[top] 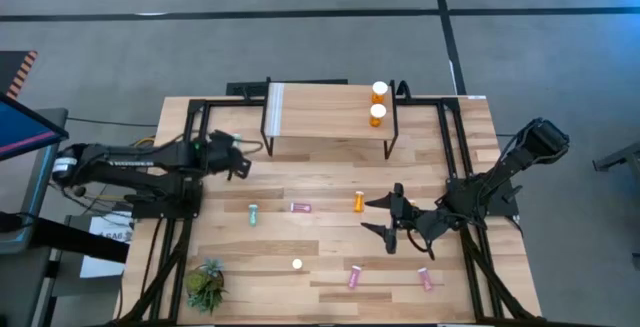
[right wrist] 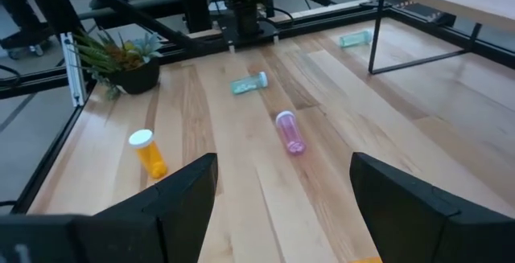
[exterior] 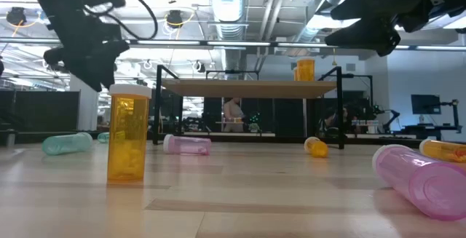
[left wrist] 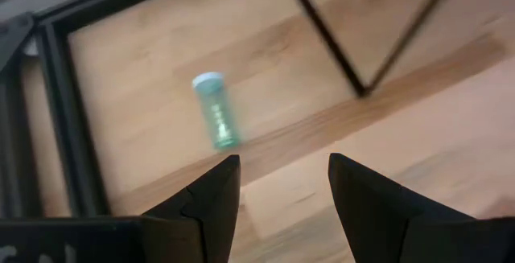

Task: Pick and place medicine bottles onto shelf by color
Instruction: Put the top small green pill bottle on the shelf

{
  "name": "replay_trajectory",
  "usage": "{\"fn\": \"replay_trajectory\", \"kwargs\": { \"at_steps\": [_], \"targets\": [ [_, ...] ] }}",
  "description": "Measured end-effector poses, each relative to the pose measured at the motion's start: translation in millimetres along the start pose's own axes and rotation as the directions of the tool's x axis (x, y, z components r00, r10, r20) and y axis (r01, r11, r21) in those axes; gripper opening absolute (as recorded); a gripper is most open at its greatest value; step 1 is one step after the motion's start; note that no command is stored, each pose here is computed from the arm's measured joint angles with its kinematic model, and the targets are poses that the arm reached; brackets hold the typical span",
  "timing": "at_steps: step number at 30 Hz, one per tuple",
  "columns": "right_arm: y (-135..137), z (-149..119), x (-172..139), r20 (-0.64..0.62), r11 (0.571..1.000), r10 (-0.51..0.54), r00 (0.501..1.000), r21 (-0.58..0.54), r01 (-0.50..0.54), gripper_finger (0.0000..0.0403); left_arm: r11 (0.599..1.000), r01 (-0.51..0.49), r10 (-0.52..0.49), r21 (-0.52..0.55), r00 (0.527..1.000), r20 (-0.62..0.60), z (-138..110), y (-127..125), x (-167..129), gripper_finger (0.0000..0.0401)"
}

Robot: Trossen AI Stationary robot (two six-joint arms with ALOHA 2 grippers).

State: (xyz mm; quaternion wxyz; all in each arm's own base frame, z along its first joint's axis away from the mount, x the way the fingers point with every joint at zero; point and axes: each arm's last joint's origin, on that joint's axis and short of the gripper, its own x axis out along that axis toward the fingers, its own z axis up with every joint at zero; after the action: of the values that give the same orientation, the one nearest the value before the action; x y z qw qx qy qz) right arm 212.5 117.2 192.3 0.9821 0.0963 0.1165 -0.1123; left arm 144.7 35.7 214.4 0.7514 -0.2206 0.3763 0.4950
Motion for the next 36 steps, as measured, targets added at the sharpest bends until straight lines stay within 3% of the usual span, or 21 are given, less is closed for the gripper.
{"fn": "replay_trajectory", "kwargs": {
  "at_steps": [7, 11, 17, 26, 36],
  "targets": [
    [-0.3, -0.9, -0.1, -0.007, 1.0, -0.003, 1.0, -0.007, 0.003, 0.0306, 0.996, -0.081, 0.077, -0.042, 0.993, -0.086, 19.1, 24.8, 18.1, 0.0179],
    [-0.4, -0.9, 0.0, -0.008, 1.0, -0.003, 1.0, -0.007, 0.003, 0.0306, 0.998, -0.059, 0.055, -0.03, 0.99, -0.128, 27.8, 30.4, 29.5, 0.0179],
    [-0.4, -0.9, 0.0, -0.008, 1.0, -0.003, 1.0, -0.007, 0.003, 0.0306, 1.0, -0.029, 0.028, 0.001, 0.979, -0.201, 37.5, 30.0, 56.2, 0.0179],
    [-1.0, -2.0, 0.0, -0.017, 1.0, -0.008, 1.0, -0.015, 0.007, 0.0306, 0.993, -0.099, 0.114, 0.061, 0.943, -0.312, 36.1, 27.4, 96.4, 0.0179],
    [-1.0, -2.1, 0.0, -0.017, 1.0, -0.008, 1.0, -0.015, 0.007, 0.0306, 0.988, -0.11, 0.143, 0.109, 0.916, -0.375, 30.5, 19.9, 130.0, 0.0178]
  ]
}}
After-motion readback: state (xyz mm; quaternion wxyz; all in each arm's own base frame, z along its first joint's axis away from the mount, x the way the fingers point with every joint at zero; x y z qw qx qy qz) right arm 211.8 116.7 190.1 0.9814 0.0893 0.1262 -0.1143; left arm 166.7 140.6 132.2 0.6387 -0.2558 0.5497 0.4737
